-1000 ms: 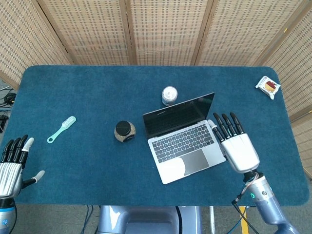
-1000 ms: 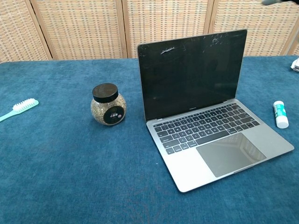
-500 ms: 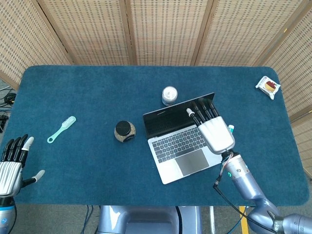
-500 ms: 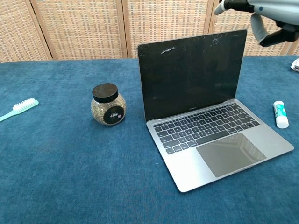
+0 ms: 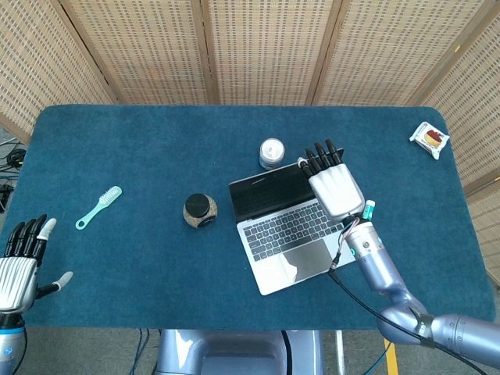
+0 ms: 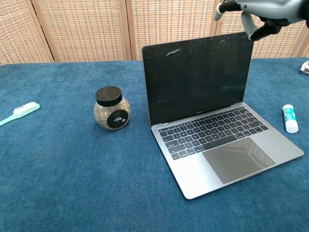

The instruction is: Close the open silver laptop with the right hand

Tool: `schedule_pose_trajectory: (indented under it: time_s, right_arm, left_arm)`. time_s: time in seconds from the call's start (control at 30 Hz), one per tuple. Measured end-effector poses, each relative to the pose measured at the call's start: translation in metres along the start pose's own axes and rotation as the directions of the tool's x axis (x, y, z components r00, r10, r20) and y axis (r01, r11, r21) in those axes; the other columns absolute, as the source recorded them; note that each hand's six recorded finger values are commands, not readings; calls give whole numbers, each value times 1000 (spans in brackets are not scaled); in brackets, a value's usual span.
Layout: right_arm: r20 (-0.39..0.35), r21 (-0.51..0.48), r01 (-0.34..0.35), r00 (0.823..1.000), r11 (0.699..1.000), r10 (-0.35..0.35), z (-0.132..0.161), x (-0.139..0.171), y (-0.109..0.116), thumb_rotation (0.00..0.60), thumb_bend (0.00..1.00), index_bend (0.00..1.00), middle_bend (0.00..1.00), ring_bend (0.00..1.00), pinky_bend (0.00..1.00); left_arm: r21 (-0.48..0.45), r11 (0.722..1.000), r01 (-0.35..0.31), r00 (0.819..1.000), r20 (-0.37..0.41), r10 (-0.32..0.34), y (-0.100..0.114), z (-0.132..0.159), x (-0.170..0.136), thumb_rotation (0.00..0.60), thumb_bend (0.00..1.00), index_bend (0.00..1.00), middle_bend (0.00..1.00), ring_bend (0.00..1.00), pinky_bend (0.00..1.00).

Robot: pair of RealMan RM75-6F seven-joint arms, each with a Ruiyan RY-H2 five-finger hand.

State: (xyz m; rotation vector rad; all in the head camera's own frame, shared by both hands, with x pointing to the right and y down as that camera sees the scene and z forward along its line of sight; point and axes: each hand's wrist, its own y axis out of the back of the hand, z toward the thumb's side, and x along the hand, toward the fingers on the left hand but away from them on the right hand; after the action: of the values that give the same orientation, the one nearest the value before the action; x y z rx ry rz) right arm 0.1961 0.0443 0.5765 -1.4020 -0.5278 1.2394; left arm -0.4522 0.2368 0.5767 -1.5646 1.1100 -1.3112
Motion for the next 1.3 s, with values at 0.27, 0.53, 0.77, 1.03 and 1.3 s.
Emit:
schedule_pose_trajectory:
  time_s: [0.27,0.53,0.77,1.03,1.3]
  right_arm:
    - [-2,-50,-39,999,998,39,9,-12,4,600,1000,208,184,43,67]
    - [-7,-192,-99,995,976,99,26,-17,7,600,1000,208,184,44,67]
    - [0,-216,-90,996,972,92,38,-24,14,600,1000,208,184,44,67]
    - [8,-204,-91,995,975,94,44,-32,9,600,1000,208,184,44,67]
    - [18,-175,-105,994,979,110,45,-40,-1,600,1000,271,248,85,69]
  left_arm:
    - [2,1000,13,1000,0,-13,-4,0,1,600,16,0,0,0,0]
    - [1,1000,15,1000,4,-15,-4,0,1,600,16,0,0,0,0]
    - [0,1000,15,1000,8,-15,-4,1,1,600,16,0,0,0,0]
    - [-4,1000,5,1000,0,-5,-2,-1,2,600,17,0,0,0,0]
    - [1,1000,12,1000,3,-12,-4,-1,2,600,16,0,0,0,0]
